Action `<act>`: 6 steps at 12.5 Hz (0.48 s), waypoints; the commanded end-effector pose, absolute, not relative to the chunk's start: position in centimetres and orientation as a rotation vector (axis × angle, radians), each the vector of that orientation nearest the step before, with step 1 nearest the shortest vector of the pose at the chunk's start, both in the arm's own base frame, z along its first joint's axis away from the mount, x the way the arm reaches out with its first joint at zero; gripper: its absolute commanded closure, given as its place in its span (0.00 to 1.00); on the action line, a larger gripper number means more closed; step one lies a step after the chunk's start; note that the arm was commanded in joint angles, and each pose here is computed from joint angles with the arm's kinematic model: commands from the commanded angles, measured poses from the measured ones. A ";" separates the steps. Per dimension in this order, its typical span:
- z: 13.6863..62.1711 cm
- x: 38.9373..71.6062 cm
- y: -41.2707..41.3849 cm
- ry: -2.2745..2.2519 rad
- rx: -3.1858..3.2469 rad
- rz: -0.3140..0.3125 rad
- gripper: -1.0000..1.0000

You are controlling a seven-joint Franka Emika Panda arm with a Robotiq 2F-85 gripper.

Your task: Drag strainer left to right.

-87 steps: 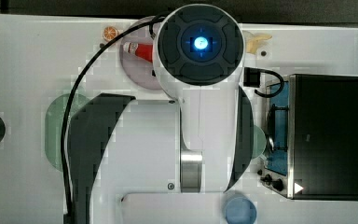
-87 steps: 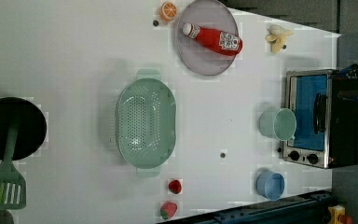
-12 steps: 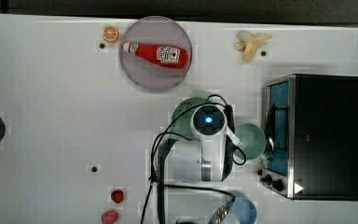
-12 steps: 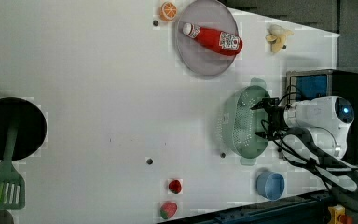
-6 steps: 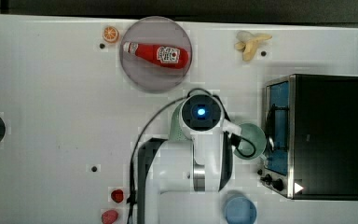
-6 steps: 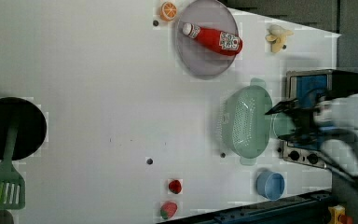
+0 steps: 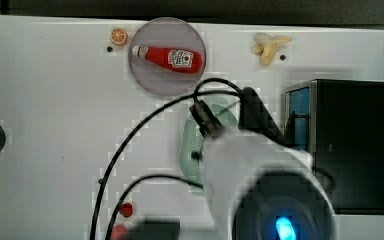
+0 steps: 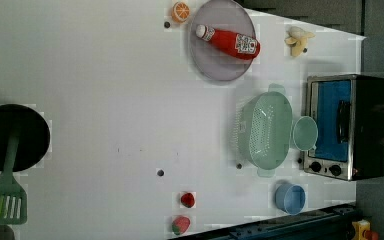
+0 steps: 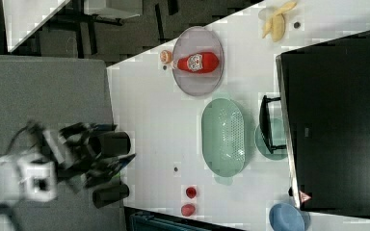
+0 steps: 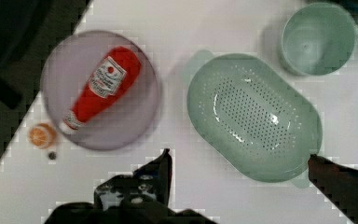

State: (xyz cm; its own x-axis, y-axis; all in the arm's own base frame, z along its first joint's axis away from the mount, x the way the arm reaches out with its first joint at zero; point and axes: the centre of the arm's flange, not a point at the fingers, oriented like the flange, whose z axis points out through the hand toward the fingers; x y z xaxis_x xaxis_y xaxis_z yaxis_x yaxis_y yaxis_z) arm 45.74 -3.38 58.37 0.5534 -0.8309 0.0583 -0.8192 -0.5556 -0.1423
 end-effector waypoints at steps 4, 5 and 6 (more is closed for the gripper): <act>56.5 43.6 -2.9 1.348 -2.877 0.221 0.00; 56.6 43.6 -2.9 1.348 -2.880 0.222 0.00; 56.5 43.7 -2.8 1.347 -2.882 0.223 0.00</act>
